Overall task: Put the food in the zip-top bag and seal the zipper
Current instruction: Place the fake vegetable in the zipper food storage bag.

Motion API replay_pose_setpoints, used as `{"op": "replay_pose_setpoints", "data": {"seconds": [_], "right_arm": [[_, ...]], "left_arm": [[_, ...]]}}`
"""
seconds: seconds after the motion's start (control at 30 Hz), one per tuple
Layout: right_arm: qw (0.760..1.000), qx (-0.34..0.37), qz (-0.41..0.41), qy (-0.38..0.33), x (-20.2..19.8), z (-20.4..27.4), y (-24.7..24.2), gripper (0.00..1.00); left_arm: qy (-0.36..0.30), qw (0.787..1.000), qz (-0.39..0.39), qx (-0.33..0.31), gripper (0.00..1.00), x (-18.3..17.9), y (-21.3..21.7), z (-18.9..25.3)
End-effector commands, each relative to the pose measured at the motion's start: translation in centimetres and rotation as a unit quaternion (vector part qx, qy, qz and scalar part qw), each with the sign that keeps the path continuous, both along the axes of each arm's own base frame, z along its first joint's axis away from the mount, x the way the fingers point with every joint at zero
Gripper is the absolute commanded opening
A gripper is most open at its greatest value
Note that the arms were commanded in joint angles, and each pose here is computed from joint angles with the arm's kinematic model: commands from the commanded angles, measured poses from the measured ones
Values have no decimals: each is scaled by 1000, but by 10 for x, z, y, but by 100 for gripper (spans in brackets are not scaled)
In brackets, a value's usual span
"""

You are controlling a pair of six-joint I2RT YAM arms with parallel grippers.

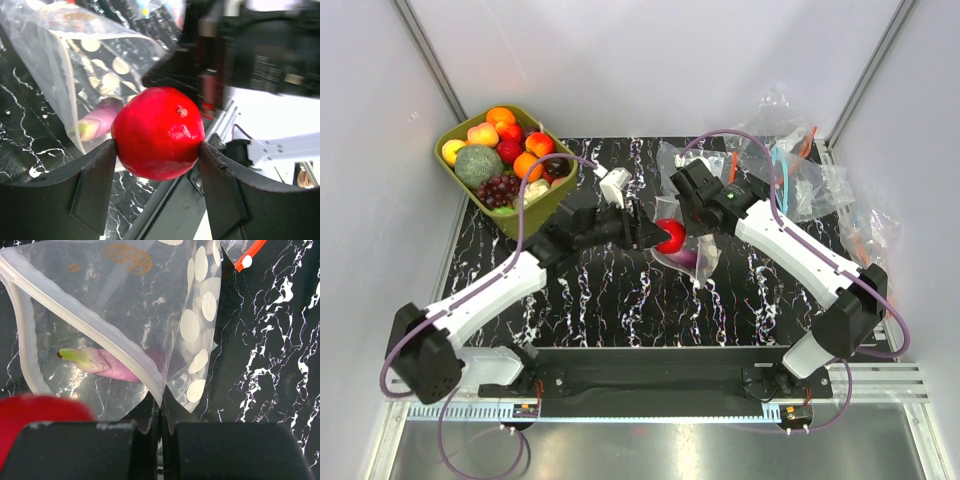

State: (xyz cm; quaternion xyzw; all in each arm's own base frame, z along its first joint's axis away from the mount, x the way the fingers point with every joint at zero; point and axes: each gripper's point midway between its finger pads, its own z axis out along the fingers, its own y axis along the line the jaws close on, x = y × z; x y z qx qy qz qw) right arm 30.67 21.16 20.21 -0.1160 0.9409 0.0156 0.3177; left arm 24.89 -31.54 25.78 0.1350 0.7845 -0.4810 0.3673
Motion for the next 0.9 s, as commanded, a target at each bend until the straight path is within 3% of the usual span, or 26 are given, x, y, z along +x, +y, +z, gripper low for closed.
{"op": "replay_pose_setpoints", "data": {"seconds": [0.0, 0.17, 0.3, 0.33, 0.47, 0.6, 0.87], "right_arm": [[999, 38, -1, -31, 8, 26, 7, 0], [999, 39, -1, -31, 4, 25, 3, 0], [999, 40, -1, -32, 1, 24, 2, 0], [999, 41, -1, -32, 1, 24, 1, 0], [999, 38, 0, -30, -1, 22, 0, 0], [999, 37, 3, -30, -2, 21, 0, 0], [999, 36, 0, -29, -1, 19, -2, 0]], "left_arm": [[-30, 999, 29, -12, 45, 21, -12, 11], [-23, 997, 63, 30, 46, 44, -20, -13], [-39, 993, 94, 61, 55, 60, -23, -19], [-37, 993, 94, 65, 64, 60, -24, -23], [-47, 996, 66, 48, 84, 47, -30, -17], [-69, 992, 89, 61, 98, 45, -17, -7], [-69, 988, 100, 98, 99, 30, 9, 7]]}}
